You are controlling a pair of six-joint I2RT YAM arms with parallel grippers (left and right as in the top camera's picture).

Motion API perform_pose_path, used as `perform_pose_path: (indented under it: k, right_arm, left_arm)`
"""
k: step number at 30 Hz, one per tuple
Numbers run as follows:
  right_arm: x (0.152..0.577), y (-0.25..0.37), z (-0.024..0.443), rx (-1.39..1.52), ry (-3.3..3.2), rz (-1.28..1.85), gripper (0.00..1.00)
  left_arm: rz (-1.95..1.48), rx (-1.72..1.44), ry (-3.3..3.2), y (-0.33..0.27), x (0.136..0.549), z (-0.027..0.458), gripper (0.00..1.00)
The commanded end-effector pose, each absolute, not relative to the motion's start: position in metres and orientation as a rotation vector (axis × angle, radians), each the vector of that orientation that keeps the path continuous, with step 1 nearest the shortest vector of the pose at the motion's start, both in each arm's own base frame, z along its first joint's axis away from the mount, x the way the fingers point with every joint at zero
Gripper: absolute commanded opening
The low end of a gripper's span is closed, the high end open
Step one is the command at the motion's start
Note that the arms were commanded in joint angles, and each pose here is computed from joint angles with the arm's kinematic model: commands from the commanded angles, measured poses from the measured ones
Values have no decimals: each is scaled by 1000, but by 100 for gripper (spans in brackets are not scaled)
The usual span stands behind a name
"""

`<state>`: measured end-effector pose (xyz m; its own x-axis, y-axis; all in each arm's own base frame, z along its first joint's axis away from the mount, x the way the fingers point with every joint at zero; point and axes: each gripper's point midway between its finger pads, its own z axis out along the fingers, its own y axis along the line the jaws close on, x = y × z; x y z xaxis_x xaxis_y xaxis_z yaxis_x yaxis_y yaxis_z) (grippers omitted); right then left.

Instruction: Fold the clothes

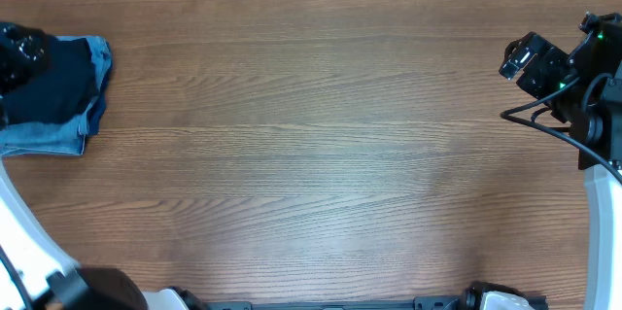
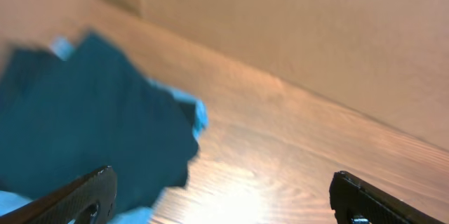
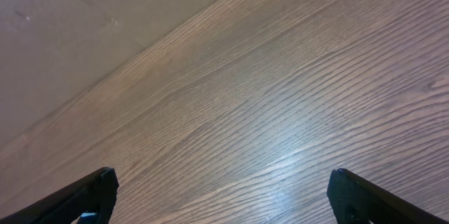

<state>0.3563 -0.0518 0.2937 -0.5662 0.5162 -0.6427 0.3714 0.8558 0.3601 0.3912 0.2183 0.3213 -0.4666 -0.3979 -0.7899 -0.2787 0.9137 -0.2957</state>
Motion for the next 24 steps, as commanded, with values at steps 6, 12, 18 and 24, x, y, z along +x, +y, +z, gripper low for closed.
perform_pose_path:
  k: [6, 12, 18, 24]
  right_arm:
    - [357, -53, 302, 628, 2213, 228, 100]
    - [357, -53, 302, 628, 2213, 228, 100]
    - [357, -53, 302, 628, 2213, 228, 100]
    - [357, -53, 302, 628, 2213, 228, 100]
  left_arm:
    - [120, -519, 2124, 244, 393, 314, 98]
    - [215, -592, 2234, 275, 405, 259, 90]
    - [203, -659, 2289, 296, 433, 196, 18]
    - [230, -745, 2232, 320, 458, 160, 4]
